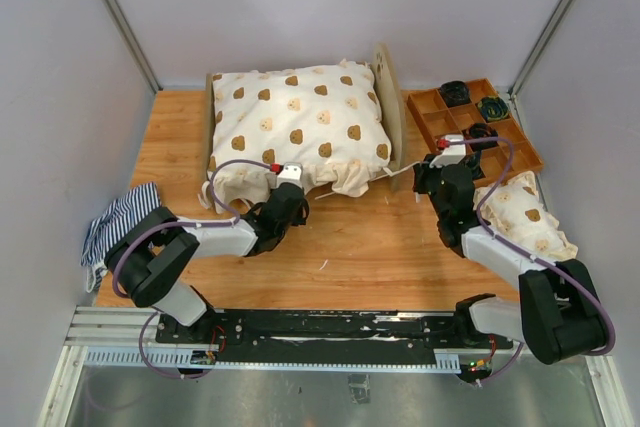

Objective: Set up the pet bed

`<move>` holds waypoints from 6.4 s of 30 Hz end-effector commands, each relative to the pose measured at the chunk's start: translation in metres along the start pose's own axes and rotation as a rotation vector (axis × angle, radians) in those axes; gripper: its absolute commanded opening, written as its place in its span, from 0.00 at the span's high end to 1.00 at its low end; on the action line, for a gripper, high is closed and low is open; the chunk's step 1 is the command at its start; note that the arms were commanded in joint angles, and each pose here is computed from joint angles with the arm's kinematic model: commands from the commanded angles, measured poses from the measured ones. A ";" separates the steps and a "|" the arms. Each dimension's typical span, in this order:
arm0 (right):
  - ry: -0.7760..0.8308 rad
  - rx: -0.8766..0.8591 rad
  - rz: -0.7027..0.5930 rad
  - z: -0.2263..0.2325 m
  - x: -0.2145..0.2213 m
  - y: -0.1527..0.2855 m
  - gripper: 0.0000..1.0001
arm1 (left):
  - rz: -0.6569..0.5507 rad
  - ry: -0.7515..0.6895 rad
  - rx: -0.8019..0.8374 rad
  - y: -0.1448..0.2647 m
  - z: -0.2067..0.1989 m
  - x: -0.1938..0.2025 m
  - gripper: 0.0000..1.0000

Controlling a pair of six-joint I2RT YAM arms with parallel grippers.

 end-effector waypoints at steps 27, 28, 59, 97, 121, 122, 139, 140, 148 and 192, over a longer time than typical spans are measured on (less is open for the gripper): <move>-0.266 0.064 0.195 -0.002 -0.004 0.063 0.59 | -0.221 0.037 0.827 0.057 -0.166 -0.048 0.37; -0.291 0.048 0.196 0.000 -0.005 0.065 0.61 | -0.240 0.019 0.819 0.061 -0.162 -0.051 0.36; -0.628 -0.136 0.032 0.127 0.039 0.005 0.63 | -0.234 0.230 0.042 0.080 0.049 -0.099 0.41; -0.031 0.063 0.243 0.049 -0.008 0.073 0.47 | -0.247 0.350 0.008 0.097 0.097 -0.099 0.31; -0.351 1.136 0.305 -0.137 -0.037 0.136 0.32 | -0.368 0.073 0.281 0.169 0.088 -0.080 0.01; -0.376 1.157 0.322 -0.144 -0.029 0.137 0.32 | -0.370 0.068 0.286 0.170 0.087 -0.080 0.01; -0.353 1.124 0.488 -0.184 0.006 0.122 1.00 | -0.351 0.046 0.173 0.174 0.097 -0.084 0.01; -0.343 1.109 0.470 -0.181 -0.002 0.126 1.00 | -0.366 0.036 0.200 0.176 0.095 -0.085 0.02; -0.254 0.852 0.227 -0.127 -0.075 0.154 1.00 | -0.516 -0.033 0.375 0.198 0.081 -0.094 0.20; -0.219 0.678 0.277 -0.090 -0.088 0.140 1.00 | -0.638 -0.222 0.584 0.214 0.064 -0.109 0.13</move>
Point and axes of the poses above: each gripper's point midway between its finger pads, its own y axis back along the fingers, its own z axis along the line the jaws close on, x = y × z, the point moved 8 cm from there along y, back along the fingers, and after that the axes turned 3 degrees about -y, right-handed, at the moved point
